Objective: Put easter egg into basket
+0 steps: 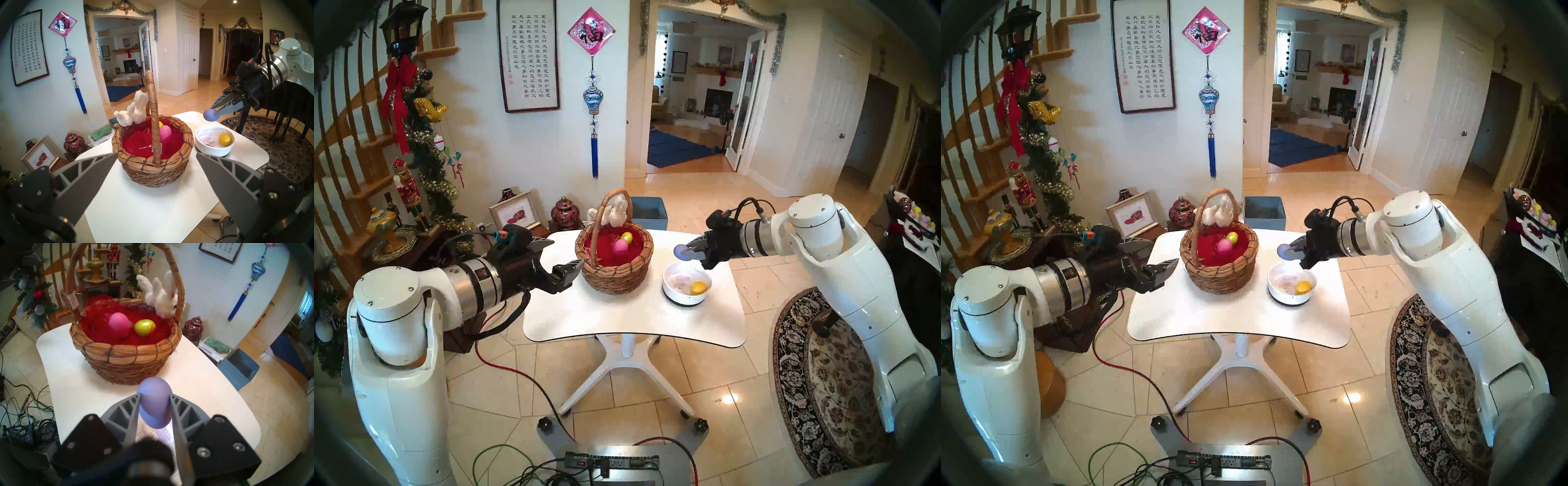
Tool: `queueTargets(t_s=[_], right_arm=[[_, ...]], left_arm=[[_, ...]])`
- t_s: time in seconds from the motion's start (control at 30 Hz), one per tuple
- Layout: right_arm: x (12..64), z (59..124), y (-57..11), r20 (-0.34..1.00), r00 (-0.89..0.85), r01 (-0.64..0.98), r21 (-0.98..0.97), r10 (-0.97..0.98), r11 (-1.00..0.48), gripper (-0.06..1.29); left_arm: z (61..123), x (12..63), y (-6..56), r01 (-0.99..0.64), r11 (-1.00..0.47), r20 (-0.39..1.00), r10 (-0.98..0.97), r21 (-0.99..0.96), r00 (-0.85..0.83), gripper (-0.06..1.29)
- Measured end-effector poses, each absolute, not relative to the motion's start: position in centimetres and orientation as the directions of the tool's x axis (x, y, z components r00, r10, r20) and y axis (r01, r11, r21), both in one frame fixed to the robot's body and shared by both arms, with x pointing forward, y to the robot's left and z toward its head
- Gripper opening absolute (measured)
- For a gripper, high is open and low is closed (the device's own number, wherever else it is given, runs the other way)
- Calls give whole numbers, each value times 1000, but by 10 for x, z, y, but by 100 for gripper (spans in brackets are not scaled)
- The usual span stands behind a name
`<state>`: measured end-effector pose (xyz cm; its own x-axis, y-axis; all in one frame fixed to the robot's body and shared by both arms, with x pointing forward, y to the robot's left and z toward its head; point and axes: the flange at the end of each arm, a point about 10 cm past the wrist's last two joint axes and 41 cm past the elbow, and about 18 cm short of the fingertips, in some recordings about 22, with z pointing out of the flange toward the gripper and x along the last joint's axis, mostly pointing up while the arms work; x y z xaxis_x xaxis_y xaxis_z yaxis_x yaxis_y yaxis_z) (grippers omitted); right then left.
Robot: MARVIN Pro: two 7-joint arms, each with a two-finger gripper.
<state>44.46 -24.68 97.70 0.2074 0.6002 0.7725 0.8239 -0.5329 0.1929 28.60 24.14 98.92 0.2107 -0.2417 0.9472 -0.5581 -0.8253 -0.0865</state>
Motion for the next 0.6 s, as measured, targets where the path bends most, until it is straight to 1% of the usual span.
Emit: queueTargets(t_s=[0.6], right_arm=[[453,994,-193,776,87,881,232,624,-412,34]], left_arm=[[989,286,241,-558,-825,947,-242,-86,211,126]])
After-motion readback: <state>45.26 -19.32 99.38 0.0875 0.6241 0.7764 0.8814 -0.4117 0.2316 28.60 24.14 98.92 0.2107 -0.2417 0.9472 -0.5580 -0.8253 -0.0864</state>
